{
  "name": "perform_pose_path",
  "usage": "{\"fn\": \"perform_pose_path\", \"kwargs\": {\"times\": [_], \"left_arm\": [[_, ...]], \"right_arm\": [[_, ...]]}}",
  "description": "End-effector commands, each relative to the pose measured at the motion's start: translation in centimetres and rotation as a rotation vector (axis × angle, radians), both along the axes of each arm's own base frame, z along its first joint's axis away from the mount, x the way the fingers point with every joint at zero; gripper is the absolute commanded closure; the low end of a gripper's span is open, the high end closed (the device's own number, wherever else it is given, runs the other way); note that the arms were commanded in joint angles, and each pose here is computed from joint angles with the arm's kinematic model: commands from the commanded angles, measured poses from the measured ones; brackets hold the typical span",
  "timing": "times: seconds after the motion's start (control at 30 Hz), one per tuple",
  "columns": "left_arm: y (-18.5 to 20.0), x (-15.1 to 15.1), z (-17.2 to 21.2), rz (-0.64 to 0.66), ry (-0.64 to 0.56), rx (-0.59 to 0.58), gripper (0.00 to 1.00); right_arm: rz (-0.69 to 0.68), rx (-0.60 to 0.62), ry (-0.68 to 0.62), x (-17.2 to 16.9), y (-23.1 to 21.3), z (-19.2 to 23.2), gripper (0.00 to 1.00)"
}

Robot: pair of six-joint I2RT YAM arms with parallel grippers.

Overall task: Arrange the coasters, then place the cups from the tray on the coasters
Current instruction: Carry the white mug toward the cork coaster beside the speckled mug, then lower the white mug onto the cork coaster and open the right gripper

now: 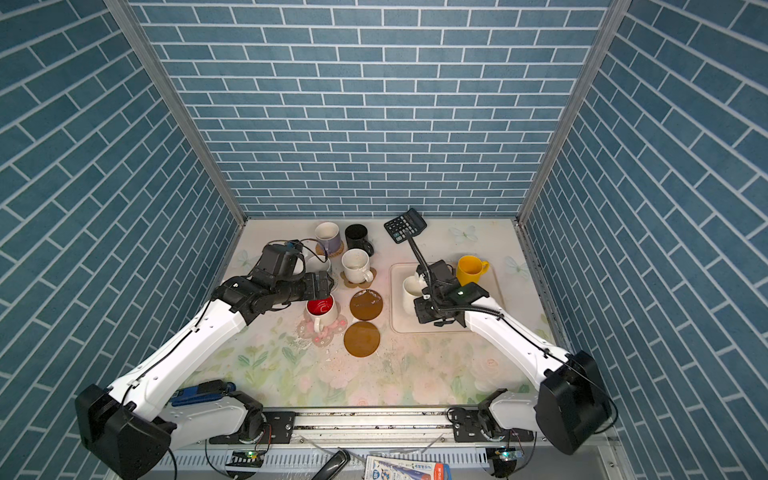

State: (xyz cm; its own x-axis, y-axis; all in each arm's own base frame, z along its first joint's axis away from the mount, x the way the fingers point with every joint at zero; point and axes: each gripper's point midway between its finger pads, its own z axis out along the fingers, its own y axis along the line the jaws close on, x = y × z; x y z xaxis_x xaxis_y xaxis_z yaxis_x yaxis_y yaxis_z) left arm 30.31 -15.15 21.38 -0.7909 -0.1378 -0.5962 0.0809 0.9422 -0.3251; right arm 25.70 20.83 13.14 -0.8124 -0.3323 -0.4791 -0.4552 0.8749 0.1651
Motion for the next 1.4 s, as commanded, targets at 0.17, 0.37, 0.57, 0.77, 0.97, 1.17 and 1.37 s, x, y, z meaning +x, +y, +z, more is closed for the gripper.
{"fn": "perform_pose_path", "kwargs": {"times": [0.17, 0.37, 0.57, 0.77, 0.97, 1.17, 1.37], "left_arm": [[1.8, -0.5, -0.8, 0.028, 0.031, 0.016, 0.01], [2.4, -0.4, -0.8, 0.048, 0.021, 0.016, 0.01], [2.8, 0.0, -0.5, 0.057, 0.004, 0.015, 0.01], [2.9, 0.3, -0.7, 0.06, 0.007, 0.015, 0.01], [2.9, 0.6, -0.9, 0.061, 0.008, 0.019, 0.01], [2.9, 0.9, -1.2, 0.058, 0.014, 0.031, 0.01], [2.8, 1.0, -1.4, 0.055, 0.017, 0.035, 0.01]], "right_arm": [[0.151, 0.105, -0.17, 2.7, 7.8, 4.6, 1.0], [0.258, 0.115, -0.187, 1.9, 11.5, 4.1, 1.0], [0.296, 0.131, -0.205, 2.5, 13.4, 3.6, 1.0], [0.318, 0.117, -0.213, 3.2, 14.3, 2.3, 1.0], [0.316, 0.112, -0.213, 3.8, 14.8, 1.1, 1.0], [0.324, 0.102, -0.211, 4.3, 15.5, 0.3, 1.0], [0.313, 0.084, -0.206, 4.6, 15.3, -0.8, 0.99]]}}
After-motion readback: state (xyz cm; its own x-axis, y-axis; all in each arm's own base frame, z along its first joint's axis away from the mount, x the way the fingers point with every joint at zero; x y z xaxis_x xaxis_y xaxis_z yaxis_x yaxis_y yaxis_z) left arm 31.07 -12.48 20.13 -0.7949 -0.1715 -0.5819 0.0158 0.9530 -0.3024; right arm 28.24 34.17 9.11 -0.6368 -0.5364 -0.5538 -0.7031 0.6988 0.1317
